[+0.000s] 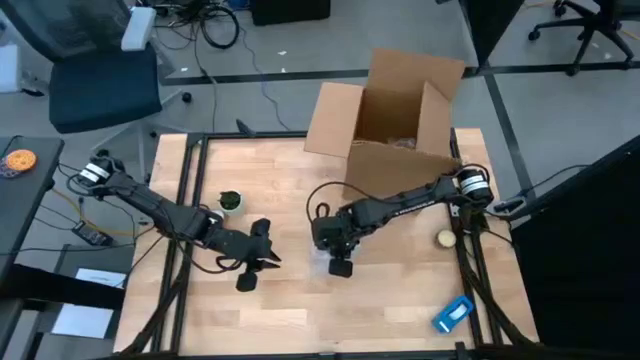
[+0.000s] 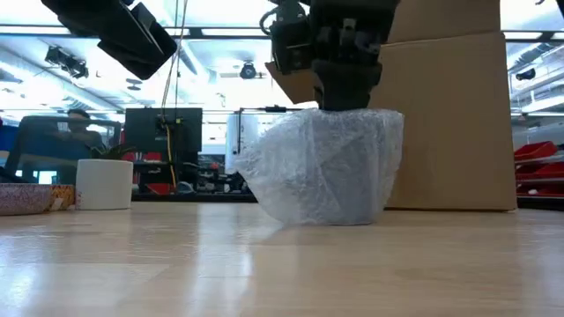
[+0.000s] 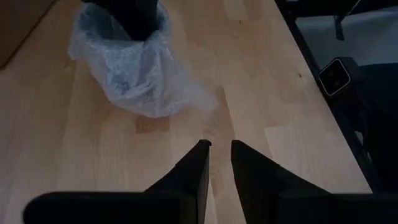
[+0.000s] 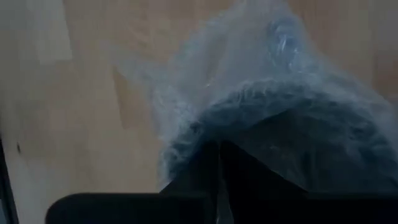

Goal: Wrap mug
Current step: Wrap the purple mug with the bubble wrap

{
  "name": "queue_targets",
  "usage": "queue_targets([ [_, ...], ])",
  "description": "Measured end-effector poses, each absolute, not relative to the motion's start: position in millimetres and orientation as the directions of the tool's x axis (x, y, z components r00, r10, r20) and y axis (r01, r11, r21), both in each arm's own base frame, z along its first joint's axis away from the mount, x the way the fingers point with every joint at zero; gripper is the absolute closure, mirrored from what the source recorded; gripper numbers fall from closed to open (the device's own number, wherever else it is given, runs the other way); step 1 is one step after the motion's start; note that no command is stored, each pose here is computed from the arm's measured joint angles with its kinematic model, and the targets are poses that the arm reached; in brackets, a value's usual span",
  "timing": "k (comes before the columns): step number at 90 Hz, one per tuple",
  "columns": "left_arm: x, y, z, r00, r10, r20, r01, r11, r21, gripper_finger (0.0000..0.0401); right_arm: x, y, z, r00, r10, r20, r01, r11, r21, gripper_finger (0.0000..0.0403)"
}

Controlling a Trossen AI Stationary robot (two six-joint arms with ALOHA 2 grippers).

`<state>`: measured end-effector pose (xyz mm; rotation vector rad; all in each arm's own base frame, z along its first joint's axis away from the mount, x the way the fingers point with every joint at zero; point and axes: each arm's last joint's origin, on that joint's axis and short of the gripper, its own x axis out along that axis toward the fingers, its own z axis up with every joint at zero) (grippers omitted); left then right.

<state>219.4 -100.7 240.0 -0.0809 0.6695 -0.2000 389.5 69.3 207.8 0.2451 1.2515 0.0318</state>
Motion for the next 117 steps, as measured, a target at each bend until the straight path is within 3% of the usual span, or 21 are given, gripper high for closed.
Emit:
queue_targets([
  [48,219.6,-100.5,240.2,0.770,-0.203,-0.605,0.153,0.979,-0.134,0.0348,387.8,57.3,188.4,0.342,0.116,-0.932,0.171,0.968,0.183,0.0403],
  [88,219.8,-100.1,240.3,0.775,-0.187,-0.603,0.140,0.982,-0.124,0.0348,382.2,53.4,185.4,0.290,0.014,-0.957,0.257,0.962,0.092,0.0403],
  [117,219.8,-100.0,240.3,0.775,-0.185,-0.604,0.153,0.983,-0.106,0.0348,372.3,56.4,182.9,0.196,-0.012,-0.981,0.410,0.909,0.070,0.0403],
])
